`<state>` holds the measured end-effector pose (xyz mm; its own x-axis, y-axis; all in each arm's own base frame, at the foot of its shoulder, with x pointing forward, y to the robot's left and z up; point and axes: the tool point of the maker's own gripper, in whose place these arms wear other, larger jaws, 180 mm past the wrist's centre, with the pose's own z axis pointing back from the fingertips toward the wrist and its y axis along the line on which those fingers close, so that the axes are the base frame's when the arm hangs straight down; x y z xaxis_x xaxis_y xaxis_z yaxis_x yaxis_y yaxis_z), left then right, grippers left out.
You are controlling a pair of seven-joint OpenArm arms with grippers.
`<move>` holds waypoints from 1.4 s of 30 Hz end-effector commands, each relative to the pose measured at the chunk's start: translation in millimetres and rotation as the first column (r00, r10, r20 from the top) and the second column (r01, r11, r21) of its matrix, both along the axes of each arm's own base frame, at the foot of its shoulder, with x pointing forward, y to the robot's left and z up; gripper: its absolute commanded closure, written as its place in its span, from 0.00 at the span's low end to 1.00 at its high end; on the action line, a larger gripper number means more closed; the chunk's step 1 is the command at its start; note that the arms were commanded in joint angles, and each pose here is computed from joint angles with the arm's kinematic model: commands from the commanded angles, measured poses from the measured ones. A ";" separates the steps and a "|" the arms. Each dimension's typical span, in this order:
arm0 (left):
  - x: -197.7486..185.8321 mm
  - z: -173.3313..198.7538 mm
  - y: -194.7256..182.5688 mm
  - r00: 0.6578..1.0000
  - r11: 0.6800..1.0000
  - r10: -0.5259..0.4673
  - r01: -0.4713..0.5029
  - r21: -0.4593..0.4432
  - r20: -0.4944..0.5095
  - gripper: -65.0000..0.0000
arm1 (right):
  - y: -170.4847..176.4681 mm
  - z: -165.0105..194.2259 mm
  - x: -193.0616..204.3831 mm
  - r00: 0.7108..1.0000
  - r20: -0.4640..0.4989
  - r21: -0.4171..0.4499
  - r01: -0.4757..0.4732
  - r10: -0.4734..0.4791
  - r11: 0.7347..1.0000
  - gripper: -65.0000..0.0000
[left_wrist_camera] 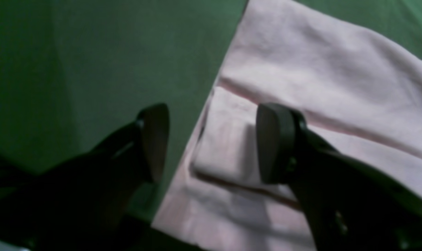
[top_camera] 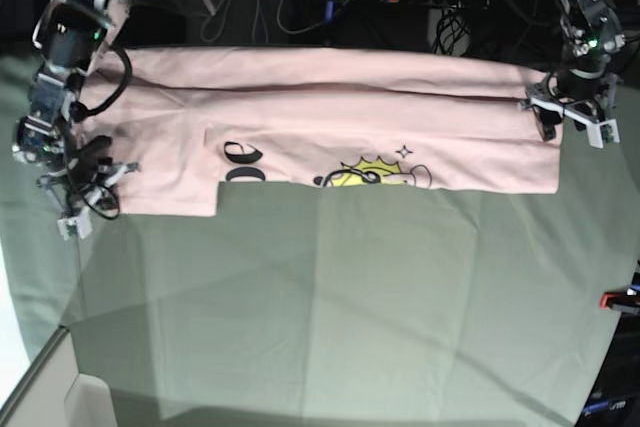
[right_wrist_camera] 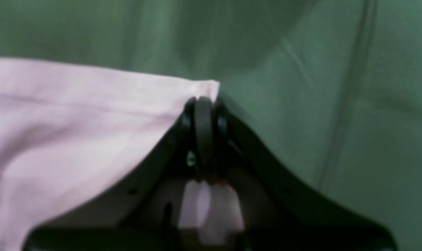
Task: Layout the t-shirt on the table in an organized manner, then fold the t-shirt properly
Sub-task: 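Release the shirt and reposition both grippers at the folded corners, then grasp the strip's end corners with both grippers and pull it taut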
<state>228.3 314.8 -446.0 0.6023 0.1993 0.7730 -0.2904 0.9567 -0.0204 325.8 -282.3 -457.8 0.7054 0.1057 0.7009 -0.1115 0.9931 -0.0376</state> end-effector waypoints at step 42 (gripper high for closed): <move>17.5 41.7 52.4 0.994 0.994 0.052 -0.062 0.094 0.100 0.41 | -47.9 37.9 -131.4 0.965 0.087 -0.102 0.254 -0.245 0.962 1.00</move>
<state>237.9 360.3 -418.3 0.5506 0.1738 0.8165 -0.3444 0.9383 0.0325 187.6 -323.6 -432.0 0.7010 0.0003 0.7131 0.1386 0.9809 -0.1366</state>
